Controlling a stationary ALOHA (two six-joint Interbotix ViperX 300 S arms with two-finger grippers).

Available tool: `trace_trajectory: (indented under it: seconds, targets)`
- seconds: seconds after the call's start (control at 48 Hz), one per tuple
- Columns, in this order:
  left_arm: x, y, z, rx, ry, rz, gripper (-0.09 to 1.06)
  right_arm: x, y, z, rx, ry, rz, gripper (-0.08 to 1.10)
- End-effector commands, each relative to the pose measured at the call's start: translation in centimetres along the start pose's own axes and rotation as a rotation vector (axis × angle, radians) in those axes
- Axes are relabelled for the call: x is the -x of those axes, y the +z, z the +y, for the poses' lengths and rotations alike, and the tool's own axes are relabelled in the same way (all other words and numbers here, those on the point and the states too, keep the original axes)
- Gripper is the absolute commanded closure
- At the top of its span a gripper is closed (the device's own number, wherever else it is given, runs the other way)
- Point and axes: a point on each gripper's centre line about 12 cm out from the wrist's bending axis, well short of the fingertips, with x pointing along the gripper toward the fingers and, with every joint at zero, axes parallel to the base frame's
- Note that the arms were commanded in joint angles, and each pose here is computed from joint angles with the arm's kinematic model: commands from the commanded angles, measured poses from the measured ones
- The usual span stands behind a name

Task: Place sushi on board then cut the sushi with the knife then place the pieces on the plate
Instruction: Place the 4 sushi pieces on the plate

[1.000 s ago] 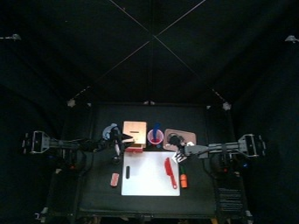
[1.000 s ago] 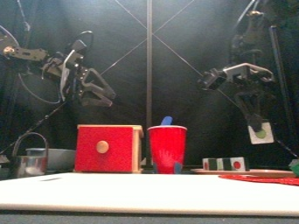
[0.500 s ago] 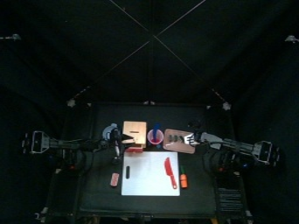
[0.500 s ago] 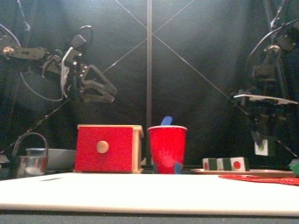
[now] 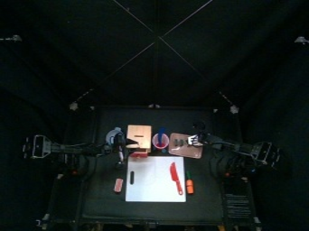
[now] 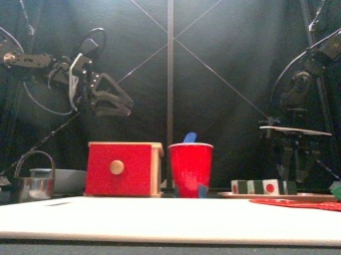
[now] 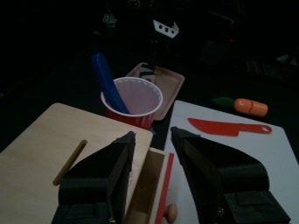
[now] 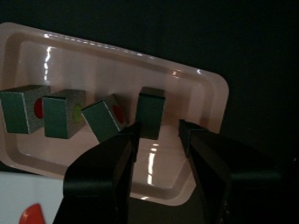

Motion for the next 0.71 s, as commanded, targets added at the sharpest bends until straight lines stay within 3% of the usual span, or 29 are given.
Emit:
trace_trajectory:
  seconds: [0.021,0.208,0.333,0.562,0.708]
  targets:
    - [-0.1,0.9,-0.2,0.002,-0.005,-0.033,0.18,0.2,0.0,0.3,-0.002,0.010,0.003,0.24]
    - [-0.1,0.9,-0.2,0.000,-0.005,-0.033,0.18,2.1,0.4,0.5,0.004,0.018,-0.023,0.24]
    - [-0.1,0.9,-0.2,0.003,-0.007,-0.033,0.18,5.0,0.8,0.9,0.025,0.082,-0.086,0.24]
    - [-0.3,1.3,-0.3,0.004,-0.008,-0.044,0.18,10.4,-2.3,3.3,0.196,0.322,-0.170,0.24]
    - [-0.5,1.9,-0.3,-0.002,-0.008,-0.058,0.18,13.2,-6.1,6.6,0.460,0.593,-0.243,0.24]
